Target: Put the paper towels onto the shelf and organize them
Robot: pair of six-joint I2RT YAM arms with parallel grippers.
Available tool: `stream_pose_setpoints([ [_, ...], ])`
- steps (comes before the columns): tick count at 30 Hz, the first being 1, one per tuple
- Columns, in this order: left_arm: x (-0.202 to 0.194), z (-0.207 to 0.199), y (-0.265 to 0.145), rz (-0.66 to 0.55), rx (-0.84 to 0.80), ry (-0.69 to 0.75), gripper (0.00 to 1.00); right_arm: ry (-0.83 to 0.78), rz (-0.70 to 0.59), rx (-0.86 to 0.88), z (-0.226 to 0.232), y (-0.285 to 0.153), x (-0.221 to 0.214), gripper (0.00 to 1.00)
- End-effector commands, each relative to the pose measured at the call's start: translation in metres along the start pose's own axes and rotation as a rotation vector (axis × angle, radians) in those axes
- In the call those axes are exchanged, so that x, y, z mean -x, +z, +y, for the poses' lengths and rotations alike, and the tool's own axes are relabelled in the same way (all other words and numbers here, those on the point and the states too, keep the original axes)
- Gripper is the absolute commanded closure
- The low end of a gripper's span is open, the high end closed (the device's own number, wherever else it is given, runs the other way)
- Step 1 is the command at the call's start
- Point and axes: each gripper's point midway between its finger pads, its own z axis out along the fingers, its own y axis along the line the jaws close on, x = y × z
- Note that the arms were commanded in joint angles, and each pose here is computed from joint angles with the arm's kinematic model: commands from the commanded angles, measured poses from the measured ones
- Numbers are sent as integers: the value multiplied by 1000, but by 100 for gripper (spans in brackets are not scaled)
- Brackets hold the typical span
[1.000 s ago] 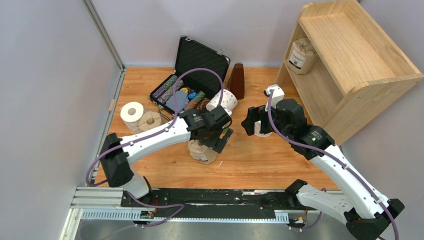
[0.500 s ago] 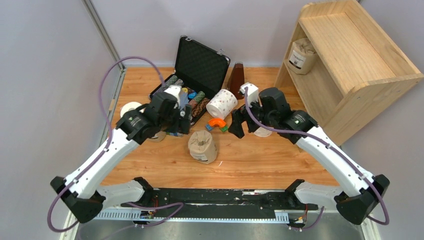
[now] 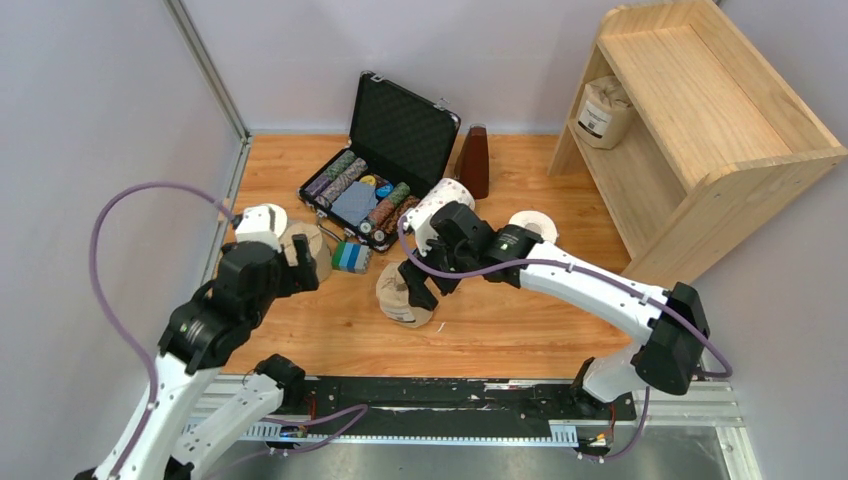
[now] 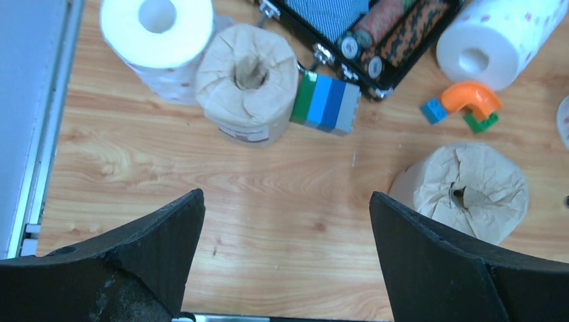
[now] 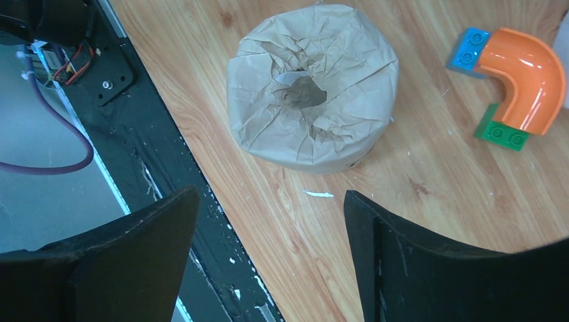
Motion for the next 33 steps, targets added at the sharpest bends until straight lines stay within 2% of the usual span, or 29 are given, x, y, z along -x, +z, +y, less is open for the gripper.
stream_pose_setpoints([
  [1, 18, 23, -15, -179, 51, -81, 0, 4, -46, -10, 4, 13, 15, 21],
  [5, 17, 33, -26, -289, 28, -154, 0, 26, -33, -28, -2, 26, 3, 25],
  [14, 18, 45, -32, -365, 54, -200, 0, 69, -11, -111, -22, 47, -32, 41],
  [22, 21, 44, -36, -364, 42, -183, 0, 56, -62, -57, -7, 32, -23, 38],
  [29, 20, 51, -39, -384, 63, -166, 0, 42, -182, -84, -2, 1, 18, 33],
  [33, 20, 51, -37, -388, 62, -171, 0, 28, -193, -91, -4, 7, 28, 33],
])
